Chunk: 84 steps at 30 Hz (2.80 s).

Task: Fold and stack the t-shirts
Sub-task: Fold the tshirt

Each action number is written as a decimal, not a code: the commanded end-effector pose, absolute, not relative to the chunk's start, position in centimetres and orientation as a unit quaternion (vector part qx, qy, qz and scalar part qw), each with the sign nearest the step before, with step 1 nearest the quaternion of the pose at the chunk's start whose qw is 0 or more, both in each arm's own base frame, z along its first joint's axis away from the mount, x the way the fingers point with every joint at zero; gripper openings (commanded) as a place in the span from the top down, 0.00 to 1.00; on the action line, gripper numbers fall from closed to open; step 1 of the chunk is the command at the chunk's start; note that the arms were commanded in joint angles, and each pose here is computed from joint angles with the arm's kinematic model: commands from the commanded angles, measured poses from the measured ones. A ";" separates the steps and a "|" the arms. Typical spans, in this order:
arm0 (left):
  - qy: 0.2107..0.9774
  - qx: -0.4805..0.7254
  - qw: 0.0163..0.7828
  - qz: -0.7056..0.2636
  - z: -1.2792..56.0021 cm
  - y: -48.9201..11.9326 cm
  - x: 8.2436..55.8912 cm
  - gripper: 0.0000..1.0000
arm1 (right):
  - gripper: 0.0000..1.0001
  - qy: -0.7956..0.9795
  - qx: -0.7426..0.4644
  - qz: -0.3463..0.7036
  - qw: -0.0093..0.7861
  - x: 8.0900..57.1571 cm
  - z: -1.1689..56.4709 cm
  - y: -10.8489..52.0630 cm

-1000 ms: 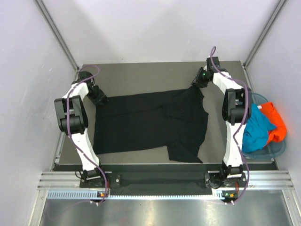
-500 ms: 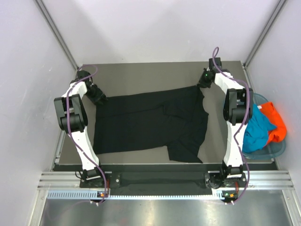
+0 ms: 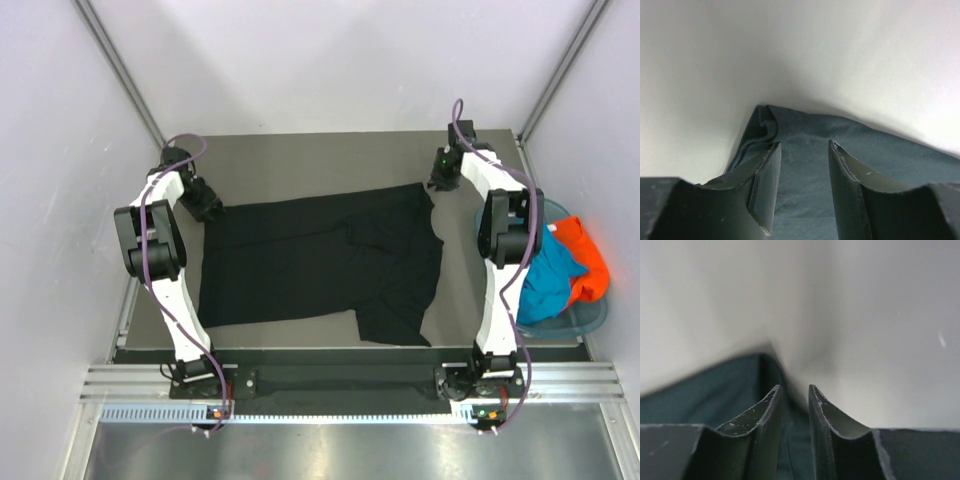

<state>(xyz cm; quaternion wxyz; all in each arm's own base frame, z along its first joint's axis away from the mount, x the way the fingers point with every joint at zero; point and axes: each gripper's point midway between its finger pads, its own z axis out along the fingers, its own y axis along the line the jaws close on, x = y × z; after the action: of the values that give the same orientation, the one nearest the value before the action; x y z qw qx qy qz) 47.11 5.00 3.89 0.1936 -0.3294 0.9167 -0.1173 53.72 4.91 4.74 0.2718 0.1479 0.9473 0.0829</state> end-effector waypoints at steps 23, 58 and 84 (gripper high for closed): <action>0.915 -0.320 0.226 -0.092 5.8 7.4 49.8 0.49 | 0.65 0.956 0.051 0.056 0.284 52.1 6.7 7.4; 0.935 -0.299 0.161 -0.100 9.6 -3.5 23.2 0.44 | 0.56 0.982 0.069 0.158 0.074 12.0 3.6 12.1; 0.888 -0.445 0.116 0.004 9.6 0.6 20.6 0.38 | 0.60 0.985 0.027 0.162 0.055 12.4 4.3 12.7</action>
<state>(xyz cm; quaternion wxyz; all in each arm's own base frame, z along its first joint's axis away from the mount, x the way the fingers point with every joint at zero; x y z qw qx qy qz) 22.06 0.00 9.92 0.1379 -0.4018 0.9052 -0.0116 10.81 13.05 3.01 0.0261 0.0319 0.9828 0.1801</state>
